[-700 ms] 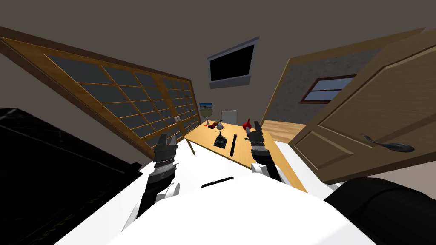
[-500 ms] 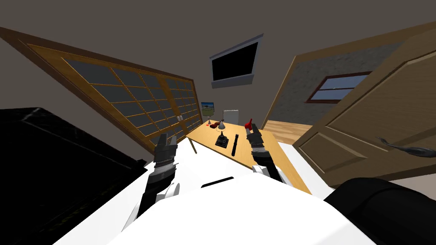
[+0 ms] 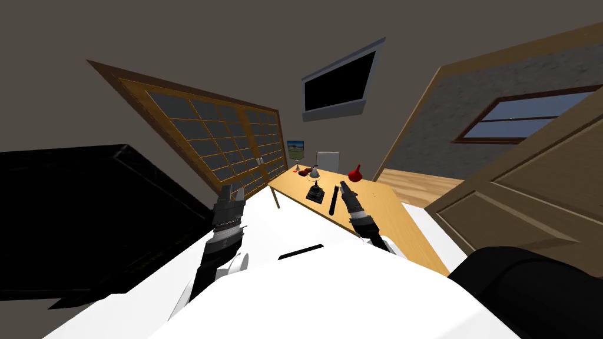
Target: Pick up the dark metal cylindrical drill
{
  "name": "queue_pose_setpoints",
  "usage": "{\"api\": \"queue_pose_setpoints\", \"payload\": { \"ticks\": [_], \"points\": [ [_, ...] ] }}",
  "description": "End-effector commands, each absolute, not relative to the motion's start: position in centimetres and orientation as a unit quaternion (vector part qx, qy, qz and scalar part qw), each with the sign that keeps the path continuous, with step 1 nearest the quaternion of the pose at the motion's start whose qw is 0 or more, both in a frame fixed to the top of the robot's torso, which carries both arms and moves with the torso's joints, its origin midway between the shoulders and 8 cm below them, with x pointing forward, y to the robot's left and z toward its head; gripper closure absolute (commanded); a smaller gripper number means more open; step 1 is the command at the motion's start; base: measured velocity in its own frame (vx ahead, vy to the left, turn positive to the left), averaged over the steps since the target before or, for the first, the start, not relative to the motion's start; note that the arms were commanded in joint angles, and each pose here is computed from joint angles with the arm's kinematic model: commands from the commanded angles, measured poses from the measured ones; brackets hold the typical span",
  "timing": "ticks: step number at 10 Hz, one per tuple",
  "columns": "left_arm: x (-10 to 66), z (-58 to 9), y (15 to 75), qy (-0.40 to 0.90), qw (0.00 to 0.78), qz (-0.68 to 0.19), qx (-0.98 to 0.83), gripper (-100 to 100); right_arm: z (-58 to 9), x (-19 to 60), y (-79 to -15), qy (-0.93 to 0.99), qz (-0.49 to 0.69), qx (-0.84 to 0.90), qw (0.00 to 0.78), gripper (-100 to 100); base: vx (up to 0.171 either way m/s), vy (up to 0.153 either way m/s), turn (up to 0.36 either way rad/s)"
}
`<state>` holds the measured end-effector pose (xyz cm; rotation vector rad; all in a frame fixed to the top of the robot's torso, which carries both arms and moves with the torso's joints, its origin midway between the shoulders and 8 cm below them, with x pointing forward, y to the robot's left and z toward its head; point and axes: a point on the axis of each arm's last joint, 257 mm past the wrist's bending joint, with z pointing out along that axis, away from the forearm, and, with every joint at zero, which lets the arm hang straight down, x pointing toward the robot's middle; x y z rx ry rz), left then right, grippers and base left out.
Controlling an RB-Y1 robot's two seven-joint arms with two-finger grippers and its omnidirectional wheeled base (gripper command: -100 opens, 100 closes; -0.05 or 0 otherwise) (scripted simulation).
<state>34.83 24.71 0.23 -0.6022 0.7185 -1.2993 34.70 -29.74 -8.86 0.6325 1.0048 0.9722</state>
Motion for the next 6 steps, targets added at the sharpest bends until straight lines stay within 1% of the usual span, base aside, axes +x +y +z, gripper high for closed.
{"api": "queue_pose_setpoints", "payload": {
  "ticks": [1,2,3,4,5,6],
  "points": [
    [34.8,0.2,24.7,0.322,0.696,-0.582,-0.270,0,-12.0,34.1,-29.7,0.501,0.403,0.269,0.717,-100,-0.069,0.099,0.271],
    [34.8,0.2,24.7,0.322,0.696,-0.582,-0.270,0,-12.0,34.1,-29.7,0.502,0.401,0.267,0.718,-100,-0.029,0.076,0.050],
    [34.8,0.2,24.7,0.322,0.696,-0.582,-0.270,0,-14.0,33.8,-29.6,0.533,0.376,0.252,0.715,-100,-0.008,0.070,0.154],
    [34.8,0.2,24.7,0.322,0.696,-0.582,-0.270,0,-16.2,33.4,-29.5,0.563,0.355,0.237,0.708,-100,-0.025,0.093,0.317],
    [34.8,0.2,24.7,0.322,0.696,-0.582,-0.270,0,-16.2,33.4,-29.5,0.564,0.352,0.234,0.709,-100,-0.021,0.069,0.088],
    [34.8,0.2,24.7,0.322,0.696,-0.582,-0.270,0,-18.4,32.9,-29.4,0.595,0.329,0.215,0.701,-100,-0.023,0.070,0.177]
  ]
}}
